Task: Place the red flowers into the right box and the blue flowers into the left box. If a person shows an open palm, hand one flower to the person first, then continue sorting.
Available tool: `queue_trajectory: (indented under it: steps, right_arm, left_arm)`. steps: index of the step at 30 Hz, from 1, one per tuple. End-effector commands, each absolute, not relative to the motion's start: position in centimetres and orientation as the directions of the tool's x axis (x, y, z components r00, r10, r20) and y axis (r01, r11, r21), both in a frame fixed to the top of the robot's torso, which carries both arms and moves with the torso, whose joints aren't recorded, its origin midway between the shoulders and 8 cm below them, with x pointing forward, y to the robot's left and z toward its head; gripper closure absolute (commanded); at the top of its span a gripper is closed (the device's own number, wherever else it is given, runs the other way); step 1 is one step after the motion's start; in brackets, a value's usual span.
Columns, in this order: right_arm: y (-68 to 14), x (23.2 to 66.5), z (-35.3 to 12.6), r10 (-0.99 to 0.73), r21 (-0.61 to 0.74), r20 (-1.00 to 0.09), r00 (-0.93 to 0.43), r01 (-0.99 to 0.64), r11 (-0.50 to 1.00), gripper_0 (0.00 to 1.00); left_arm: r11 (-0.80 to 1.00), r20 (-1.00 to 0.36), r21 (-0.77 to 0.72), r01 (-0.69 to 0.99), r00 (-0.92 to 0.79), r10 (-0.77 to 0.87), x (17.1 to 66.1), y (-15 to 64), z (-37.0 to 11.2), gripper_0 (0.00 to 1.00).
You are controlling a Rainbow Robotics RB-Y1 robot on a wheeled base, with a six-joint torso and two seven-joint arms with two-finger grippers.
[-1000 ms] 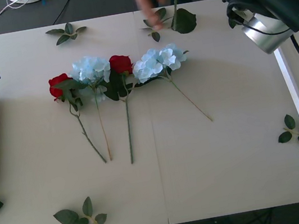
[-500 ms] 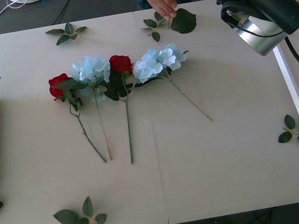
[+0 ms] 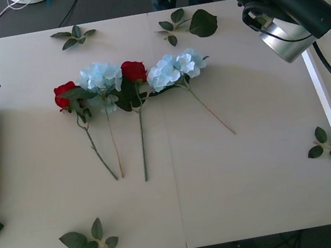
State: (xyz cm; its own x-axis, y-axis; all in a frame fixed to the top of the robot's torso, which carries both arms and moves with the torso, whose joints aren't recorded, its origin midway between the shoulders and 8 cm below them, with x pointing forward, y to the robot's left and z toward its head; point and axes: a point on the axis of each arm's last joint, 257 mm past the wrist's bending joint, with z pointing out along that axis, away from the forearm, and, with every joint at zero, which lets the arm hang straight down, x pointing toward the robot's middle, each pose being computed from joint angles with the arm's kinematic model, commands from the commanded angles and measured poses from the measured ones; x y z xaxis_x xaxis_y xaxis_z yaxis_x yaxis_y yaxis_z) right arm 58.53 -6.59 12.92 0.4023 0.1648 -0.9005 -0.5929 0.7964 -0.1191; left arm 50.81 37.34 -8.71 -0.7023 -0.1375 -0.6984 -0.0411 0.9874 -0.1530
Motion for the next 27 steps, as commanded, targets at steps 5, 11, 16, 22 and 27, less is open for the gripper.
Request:
queue_trajectory:
  steps: [5, 11, 16, 22, 27]
  right_arm:
    - [-5.3, 57.1, 11.9, 0.197, -0.012, -0.941, 0.274, -0.612, 0.791, 0.00]
    - [-8.8, 55.9, 3.6, 0.126, 0.119, -0.992, -0.018, -0.486, 0.866, 0.00]
    - [-12.1, 54.0, -3.1, -0.014, 0.058, -0.984, -0.177, -0.396, 0.917, 0.00]
    - [-15.3, 52.2, -10.6, -0.254, -0.133, -0.923, -0.290, -0.380, 0.916, 0.00]
    - [-15.1, 51.8, -15.2, -0.336, -0.176, -0.872, -0.356, -0.414, 0.893, 0.00]
  left_arm:
    - [0.992, -0.704, -0.125, -0.007, -0.704, -0.093, 50.6, 36.7, -8.9, 0.10]
    - [0.992, -0.704, -0.125, -0.007, -0.704, -0.093, 50.6, 36.7, -8.9, 0.10]
    - [0.992, -0.704, -0.125, -0.007, -0.704, -0.093, 50.6, 36.7, -8.9, 0.10]
    - [0.984, -0.652, -0.177, -0.010, -0.748, -0.125, 49.7, 35.4, -13.3, 0.10]
    - [0.980, -0.658, -0.198, 0.004, -0.742, -0.129, 50.2, 34.3, -14.2, 0.10]
